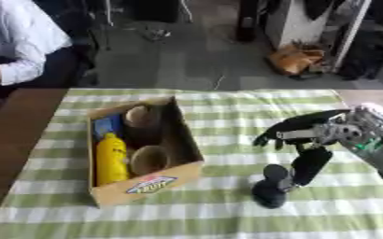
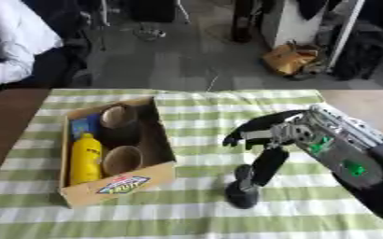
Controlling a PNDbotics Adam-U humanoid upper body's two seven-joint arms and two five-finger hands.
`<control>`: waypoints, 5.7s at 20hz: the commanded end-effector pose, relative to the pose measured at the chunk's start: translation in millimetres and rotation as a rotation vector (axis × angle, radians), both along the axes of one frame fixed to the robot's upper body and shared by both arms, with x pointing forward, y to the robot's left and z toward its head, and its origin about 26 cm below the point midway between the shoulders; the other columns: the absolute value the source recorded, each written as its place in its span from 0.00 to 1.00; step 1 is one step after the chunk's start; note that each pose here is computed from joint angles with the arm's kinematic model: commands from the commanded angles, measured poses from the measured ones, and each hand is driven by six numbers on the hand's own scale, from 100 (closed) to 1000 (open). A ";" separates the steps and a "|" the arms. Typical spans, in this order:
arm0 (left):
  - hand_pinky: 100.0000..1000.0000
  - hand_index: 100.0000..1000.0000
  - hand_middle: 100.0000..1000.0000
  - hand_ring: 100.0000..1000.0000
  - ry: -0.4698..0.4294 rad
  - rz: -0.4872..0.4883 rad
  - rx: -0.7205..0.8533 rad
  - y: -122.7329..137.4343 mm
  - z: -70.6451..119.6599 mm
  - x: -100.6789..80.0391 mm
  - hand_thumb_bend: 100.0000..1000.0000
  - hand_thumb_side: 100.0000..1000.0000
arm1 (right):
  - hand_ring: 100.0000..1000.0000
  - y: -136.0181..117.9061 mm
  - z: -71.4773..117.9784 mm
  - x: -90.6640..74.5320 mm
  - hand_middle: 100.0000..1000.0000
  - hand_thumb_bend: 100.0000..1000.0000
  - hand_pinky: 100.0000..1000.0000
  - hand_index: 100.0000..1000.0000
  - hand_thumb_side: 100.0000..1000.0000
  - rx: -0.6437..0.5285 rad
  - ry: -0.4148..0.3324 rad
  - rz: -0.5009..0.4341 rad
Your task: Pick up objects on the table and place them in the box.
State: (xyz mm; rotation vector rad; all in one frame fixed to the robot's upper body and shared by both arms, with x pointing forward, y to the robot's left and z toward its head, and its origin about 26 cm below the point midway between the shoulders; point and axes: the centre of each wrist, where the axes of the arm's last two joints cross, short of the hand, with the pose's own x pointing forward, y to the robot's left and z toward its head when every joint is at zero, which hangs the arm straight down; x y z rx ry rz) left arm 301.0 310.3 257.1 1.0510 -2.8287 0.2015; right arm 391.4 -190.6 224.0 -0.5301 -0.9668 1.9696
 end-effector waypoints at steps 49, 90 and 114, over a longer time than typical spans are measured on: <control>0.88 1.00 0.94 0.96 -0.049 0.027 -0.022 3.2 10.7 -3.3 0.00 1.00 | 0.77 -17.9 -17.0 18.2 0.85 0.44 0.51 0.74 0.38 -0.068 0.044 -0.020; 0.89 1.00 0.94 0.96 -0.051 0.027 -0.032 2.6 10.9 -3.1 0.00 0.98 | 0.45 -19.6 -20.0 26.0 0.47 0.00 0.20 0.50 0.35 -0.037 0.067 -0.089; 0.89 1.00 0.94 0.96 -0.052 0.027 -0.030 2.7 11.2 -3.1 0.00 0.97 | 0.31 -2.7 20.0 20.5 0.34 0.00 0.00 0.41 0.31 0.038 -0.028 -0.102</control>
